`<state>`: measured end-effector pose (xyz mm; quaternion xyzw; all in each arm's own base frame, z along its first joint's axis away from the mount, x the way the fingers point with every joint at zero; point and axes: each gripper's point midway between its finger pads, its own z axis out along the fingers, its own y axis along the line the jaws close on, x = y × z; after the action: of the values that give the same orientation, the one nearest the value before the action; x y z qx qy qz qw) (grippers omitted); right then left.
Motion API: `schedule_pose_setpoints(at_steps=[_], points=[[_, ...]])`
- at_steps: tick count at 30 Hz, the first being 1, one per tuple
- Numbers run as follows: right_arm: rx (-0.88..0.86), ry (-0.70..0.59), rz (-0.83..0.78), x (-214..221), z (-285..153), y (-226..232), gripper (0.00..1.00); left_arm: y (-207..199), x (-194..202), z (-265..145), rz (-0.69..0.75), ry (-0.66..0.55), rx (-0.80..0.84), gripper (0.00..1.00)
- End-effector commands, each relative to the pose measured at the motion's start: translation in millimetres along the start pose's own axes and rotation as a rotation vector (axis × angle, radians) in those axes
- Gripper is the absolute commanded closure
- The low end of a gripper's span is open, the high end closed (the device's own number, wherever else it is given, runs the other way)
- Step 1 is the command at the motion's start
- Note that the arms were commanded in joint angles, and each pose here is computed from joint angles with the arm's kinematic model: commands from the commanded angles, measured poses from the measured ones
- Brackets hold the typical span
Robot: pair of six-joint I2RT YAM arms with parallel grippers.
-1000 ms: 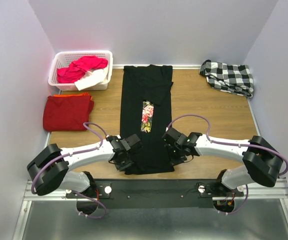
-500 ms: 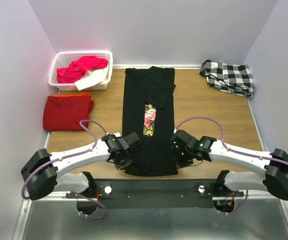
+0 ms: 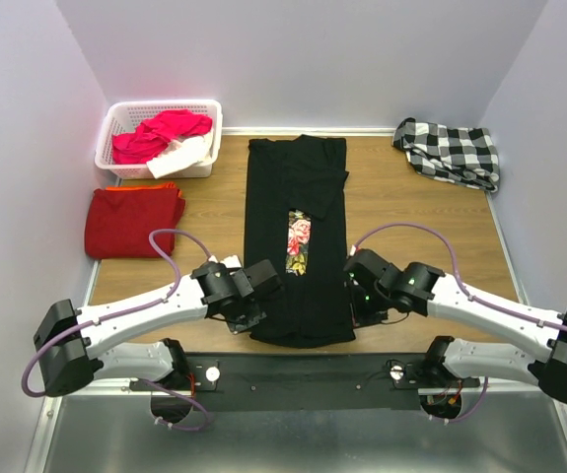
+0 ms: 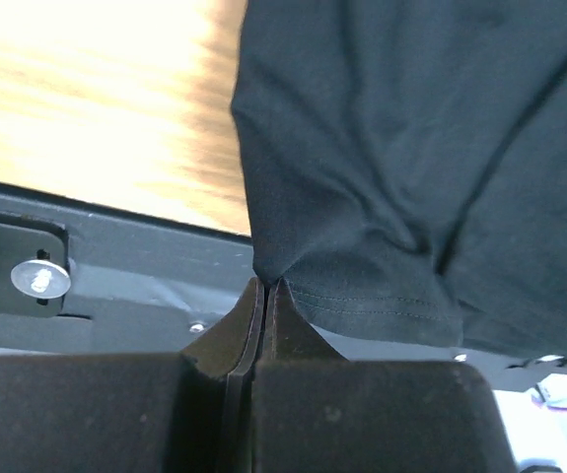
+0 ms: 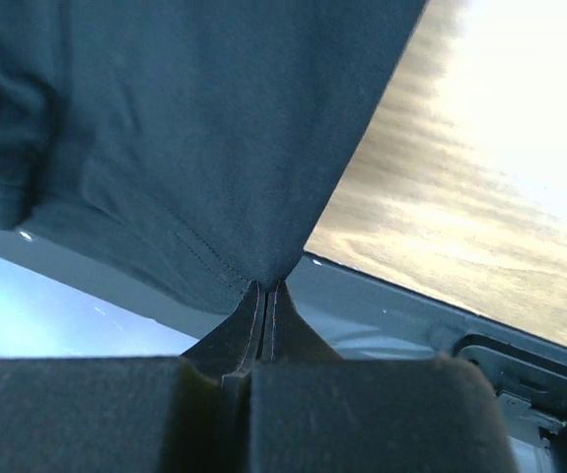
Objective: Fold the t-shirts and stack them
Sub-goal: Grab the bottom of the folded rectangular tshirt with both arms, then fold the folded rectangular tshirt in 1/3 of the way
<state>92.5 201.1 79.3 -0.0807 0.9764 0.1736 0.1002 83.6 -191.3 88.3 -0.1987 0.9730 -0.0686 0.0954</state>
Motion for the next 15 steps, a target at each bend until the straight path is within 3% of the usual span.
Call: schedule_pose_setpoints(at_steps=[1, 10, 15], points=[[0.112, -0.090, -0.023, -29, -11, -6, 0.99, -25, -33, -21, -0.026, -0.158, 0.045, 1.00], [0.228, -0.233, -0.037, -89, -20, -8, 0.99, -52, -94, -25, -0.036, -0.338, -0.009, 1.00], [0.259, -0.313, -0.004, -143, -24, -30, 0.99, -55, -159, -27, -0.039, -0.450, -0.007, 1.00]])
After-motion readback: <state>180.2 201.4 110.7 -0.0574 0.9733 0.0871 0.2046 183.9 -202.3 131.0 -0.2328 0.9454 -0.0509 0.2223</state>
